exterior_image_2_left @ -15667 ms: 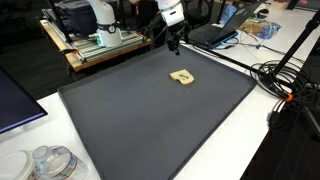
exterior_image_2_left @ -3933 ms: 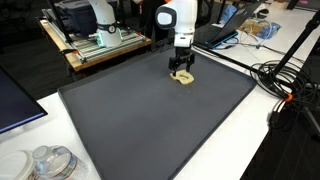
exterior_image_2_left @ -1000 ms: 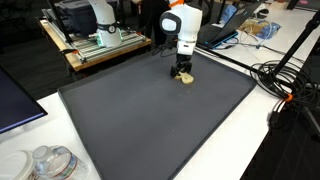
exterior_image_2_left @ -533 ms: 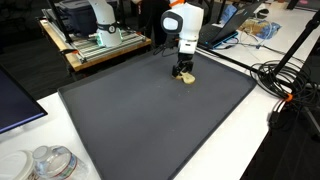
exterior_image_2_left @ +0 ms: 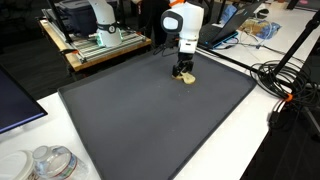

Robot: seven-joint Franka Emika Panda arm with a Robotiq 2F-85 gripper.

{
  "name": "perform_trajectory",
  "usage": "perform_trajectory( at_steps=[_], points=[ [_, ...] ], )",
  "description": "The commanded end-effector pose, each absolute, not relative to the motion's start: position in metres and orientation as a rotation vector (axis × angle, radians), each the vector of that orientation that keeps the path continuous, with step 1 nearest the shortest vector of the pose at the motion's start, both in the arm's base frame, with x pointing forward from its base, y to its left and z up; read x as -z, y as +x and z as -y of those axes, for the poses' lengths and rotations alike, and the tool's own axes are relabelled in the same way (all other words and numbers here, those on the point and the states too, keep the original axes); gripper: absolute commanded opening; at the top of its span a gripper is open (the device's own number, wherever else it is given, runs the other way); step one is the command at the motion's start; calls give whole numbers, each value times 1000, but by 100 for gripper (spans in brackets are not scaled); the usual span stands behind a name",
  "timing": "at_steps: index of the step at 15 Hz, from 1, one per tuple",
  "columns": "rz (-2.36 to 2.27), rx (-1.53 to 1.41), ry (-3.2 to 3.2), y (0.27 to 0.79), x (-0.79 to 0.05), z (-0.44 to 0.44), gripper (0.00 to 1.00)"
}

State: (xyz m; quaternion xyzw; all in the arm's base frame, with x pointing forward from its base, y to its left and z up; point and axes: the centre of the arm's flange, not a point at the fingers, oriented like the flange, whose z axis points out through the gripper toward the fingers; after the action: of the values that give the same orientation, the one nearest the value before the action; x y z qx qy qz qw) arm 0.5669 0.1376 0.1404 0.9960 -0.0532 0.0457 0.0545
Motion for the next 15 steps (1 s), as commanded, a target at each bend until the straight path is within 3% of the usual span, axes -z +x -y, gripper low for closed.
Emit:
perform_trajectory(
  at_steps=[1,15],
  points=[
    [138,-131,3007,567,-147,-136,0],
    [135,-136,3007,566,-149,-135,0]
  ],
)
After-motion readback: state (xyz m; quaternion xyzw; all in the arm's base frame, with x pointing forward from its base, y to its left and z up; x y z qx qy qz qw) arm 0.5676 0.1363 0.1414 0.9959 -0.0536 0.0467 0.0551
